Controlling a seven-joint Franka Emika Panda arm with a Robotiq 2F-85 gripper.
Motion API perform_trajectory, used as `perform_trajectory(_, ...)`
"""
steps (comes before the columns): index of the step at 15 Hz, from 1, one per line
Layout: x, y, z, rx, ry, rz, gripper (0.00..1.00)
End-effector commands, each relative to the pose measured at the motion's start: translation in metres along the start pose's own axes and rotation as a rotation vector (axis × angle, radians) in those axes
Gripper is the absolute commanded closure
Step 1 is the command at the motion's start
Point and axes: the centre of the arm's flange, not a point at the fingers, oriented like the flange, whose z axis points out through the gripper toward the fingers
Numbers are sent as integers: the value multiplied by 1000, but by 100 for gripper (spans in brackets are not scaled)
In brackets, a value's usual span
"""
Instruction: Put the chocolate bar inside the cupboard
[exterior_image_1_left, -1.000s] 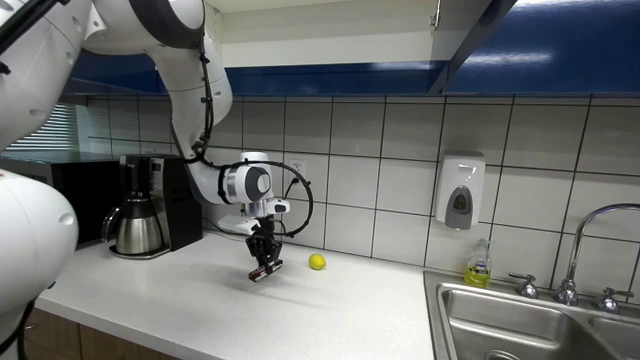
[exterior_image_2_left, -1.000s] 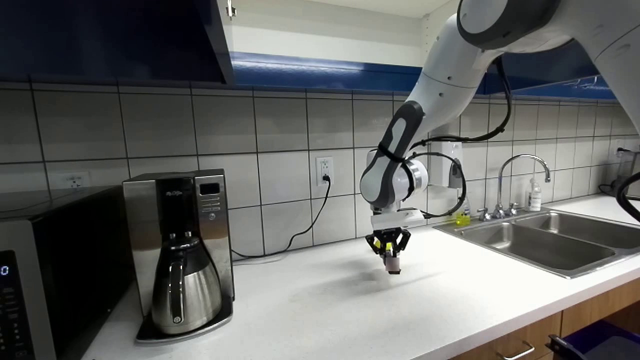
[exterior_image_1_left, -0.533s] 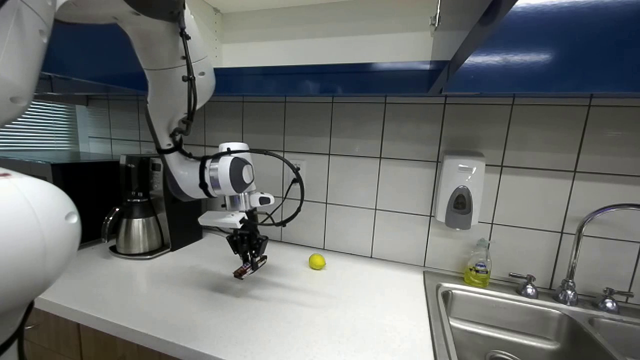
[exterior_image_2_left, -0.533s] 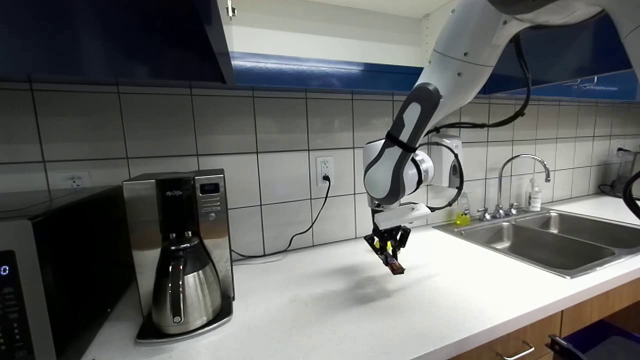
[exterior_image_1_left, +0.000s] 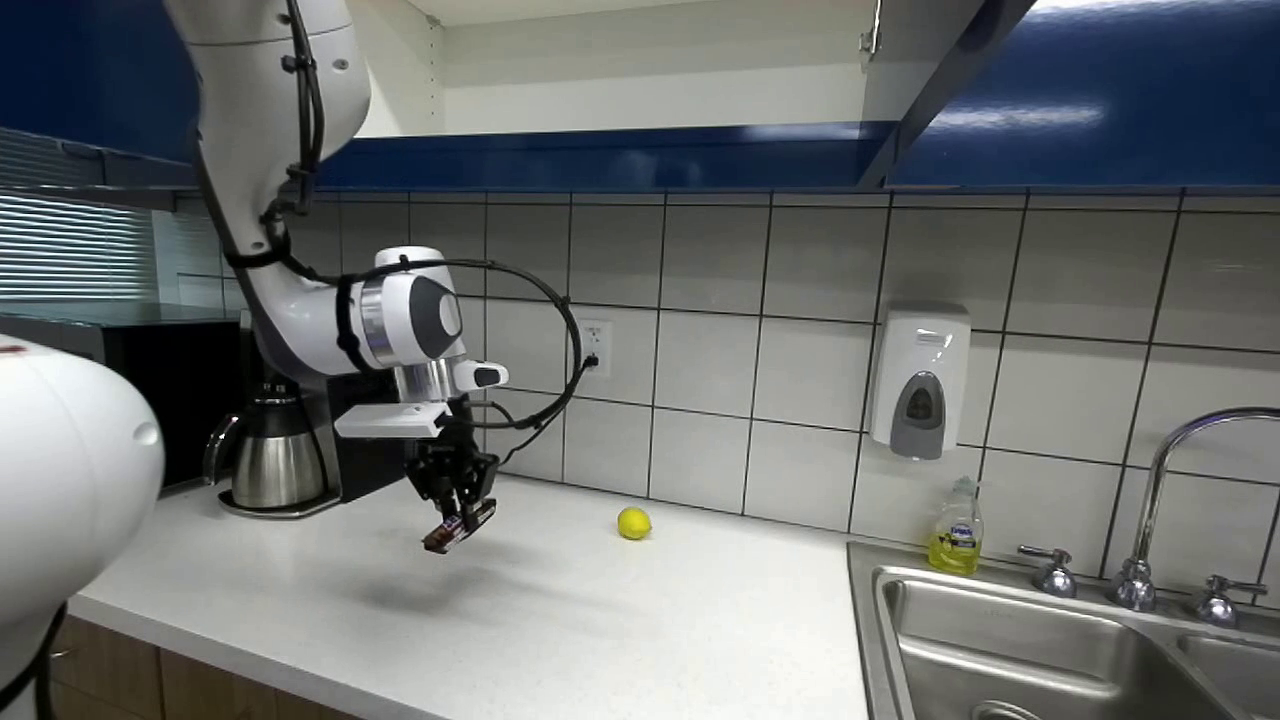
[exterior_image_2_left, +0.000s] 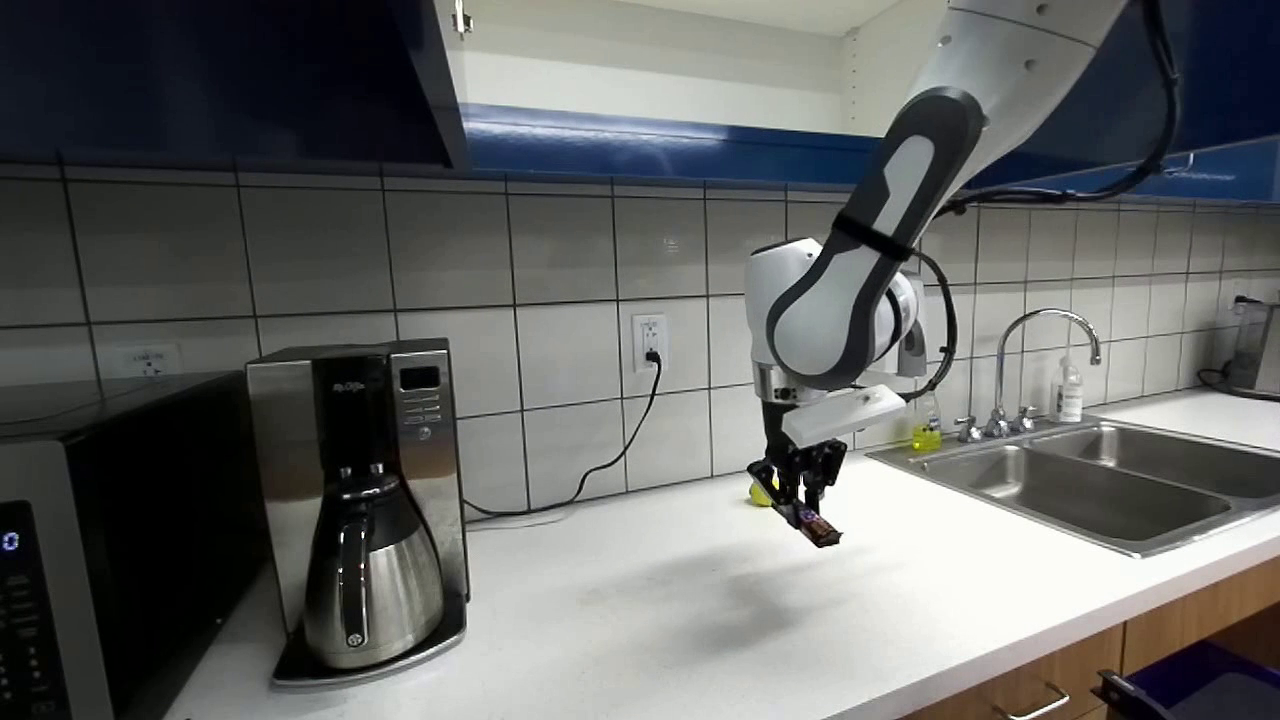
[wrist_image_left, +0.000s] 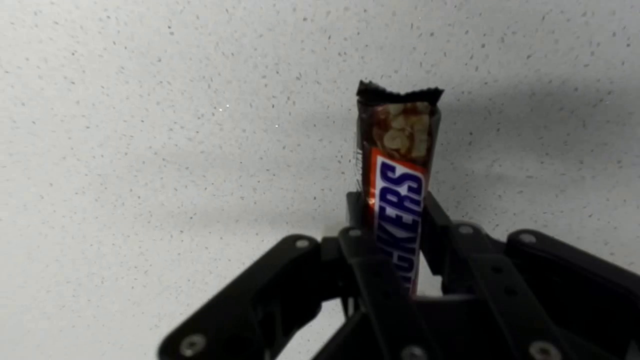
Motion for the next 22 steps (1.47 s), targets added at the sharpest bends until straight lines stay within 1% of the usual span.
perform_trajectory(1, -35, 6, -56, -14, 71, 8, 93)
perform_trajectory(7, -56, 15, -152, -12, 212, 33, 93)
perform_trajectory(12, -70, 29, -249, 3, 345, 110, 93)
perform_trajectory(19, -74, 52, -378, 5, 535, 167, 93)
perform_trajectory(22, -70, 61, -431, 11, 591, 174, 93)
